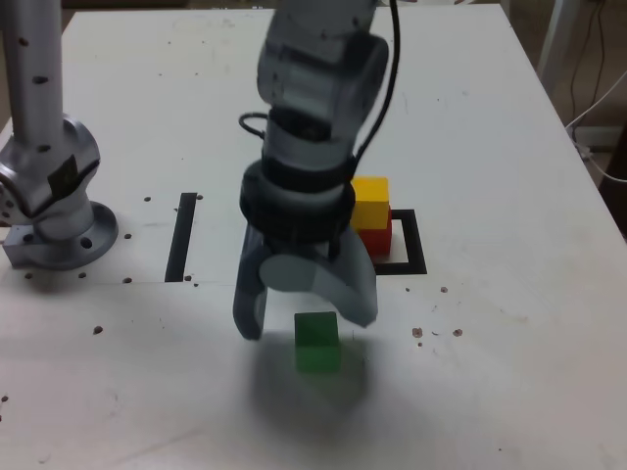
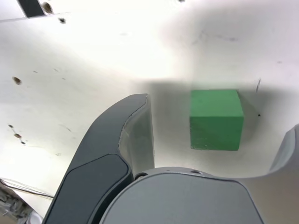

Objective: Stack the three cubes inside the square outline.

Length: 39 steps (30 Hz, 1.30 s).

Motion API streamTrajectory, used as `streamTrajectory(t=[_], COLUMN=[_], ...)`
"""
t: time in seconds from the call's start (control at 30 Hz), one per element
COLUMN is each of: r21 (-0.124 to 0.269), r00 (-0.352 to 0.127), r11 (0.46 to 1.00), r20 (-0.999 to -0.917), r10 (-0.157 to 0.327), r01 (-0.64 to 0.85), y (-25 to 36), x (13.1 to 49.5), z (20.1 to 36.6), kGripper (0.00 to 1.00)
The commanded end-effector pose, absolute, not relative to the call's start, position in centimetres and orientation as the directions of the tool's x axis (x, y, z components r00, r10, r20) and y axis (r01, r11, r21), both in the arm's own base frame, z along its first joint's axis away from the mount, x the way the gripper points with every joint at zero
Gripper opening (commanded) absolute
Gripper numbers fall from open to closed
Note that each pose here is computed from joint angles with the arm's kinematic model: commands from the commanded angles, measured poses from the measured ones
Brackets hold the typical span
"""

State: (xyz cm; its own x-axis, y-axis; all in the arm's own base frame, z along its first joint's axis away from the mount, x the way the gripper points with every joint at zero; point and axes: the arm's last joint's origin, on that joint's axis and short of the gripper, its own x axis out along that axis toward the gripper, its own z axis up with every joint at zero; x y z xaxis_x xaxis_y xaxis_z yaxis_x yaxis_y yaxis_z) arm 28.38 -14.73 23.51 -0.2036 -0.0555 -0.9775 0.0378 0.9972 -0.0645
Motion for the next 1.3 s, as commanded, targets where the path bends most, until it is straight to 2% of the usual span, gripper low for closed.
streamTrajectory(t=[0.0, 0.17, 0.33, 0.43, 0.77, 0.97, 1.27], r21=[-0.062, -0.055, -0.054, -0.055, -0.060, -0.027, 0.022], r00=[-0.213, -0.227, -0.216, -0.207, -0.196, -0.182, -0.160], r11=[0.997, 0.998, 0.998, 0.998, 0.996, 0.997, 0.997], r20=[-0.9756, -0.9729, -0.9753, -0.9771, -0.9796, -0.9832, -0.9866], r10=[-0.053, -0.046, -0.047, -0.047, -0.047, -0.014, 0.034], r01=[0.037, 0.033, 0.026, 0.029, 0.063, 0.070, 0.076], y=[-14.9, -15.2, -15.4, -15.6, -16.9, -16.8, -16.4], x=[28.7, 29.1, 29.5, 29.7, 29.9, 29.9, 29.7], z=[23.0, 22.2, 22.2, 22.2, 21.3, 21.0, 21.5], kGripper=[0.91, 0.80, 0.60, 0.53, 0.48, 0.41, 0.38])
